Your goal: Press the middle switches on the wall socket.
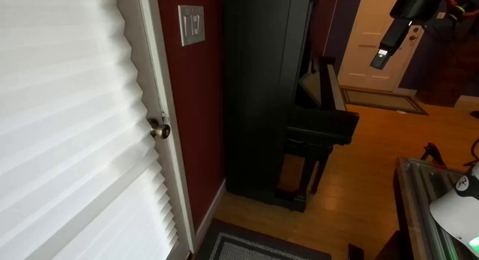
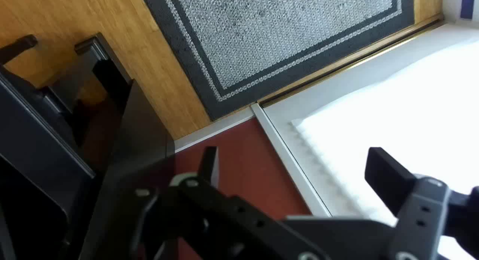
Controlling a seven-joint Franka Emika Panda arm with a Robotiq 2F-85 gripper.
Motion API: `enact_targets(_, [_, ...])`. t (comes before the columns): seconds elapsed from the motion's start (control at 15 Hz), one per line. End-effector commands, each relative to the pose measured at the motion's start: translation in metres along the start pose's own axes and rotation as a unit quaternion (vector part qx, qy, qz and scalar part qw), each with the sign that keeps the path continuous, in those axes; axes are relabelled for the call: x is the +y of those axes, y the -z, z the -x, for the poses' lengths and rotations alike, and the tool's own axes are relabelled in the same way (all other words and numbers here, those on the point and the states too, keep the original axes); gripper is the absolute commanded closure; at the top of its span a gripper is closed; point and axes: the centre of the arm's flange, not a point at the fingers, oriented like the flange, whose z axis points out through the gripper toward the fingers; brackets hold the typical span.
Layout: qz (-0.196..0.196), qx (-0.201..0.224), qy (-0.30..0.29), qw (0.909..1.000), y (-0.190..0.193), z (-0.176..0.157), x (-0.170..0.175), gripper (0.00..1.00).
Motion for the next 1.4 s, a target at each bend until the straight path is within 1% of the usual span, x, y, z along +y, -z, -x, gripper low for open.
enact_targets(0.0, [0.000, 0.000, 0.000, 1.0000, 0.000, 0.000, 0.000, 0.00])
enact_targets(0.73, [0.000, 0.000, 0.000, 1.0000, 0.000, 0.000, 0.000, 0.00])
enact_targets(0.87, [-0.027, 0.010, -0.008, 0.9995, -0.001, -0.024, -0.003, 0.00])
enact_targets(1.07, [-0.049, 0.039, -0.018, 0.9979, 0.000, -0.063, -0.004, 0.00])
enact_targets(1.2, [-0.070, 0.058, -0.016, 0.9958, 0.002, -0.091, -0.007, 0.00])
enact_targets(1.33, [-0.081, 0.071, -0.004, 0.9942, 0.004, -0.119, -0.011, 0.00])
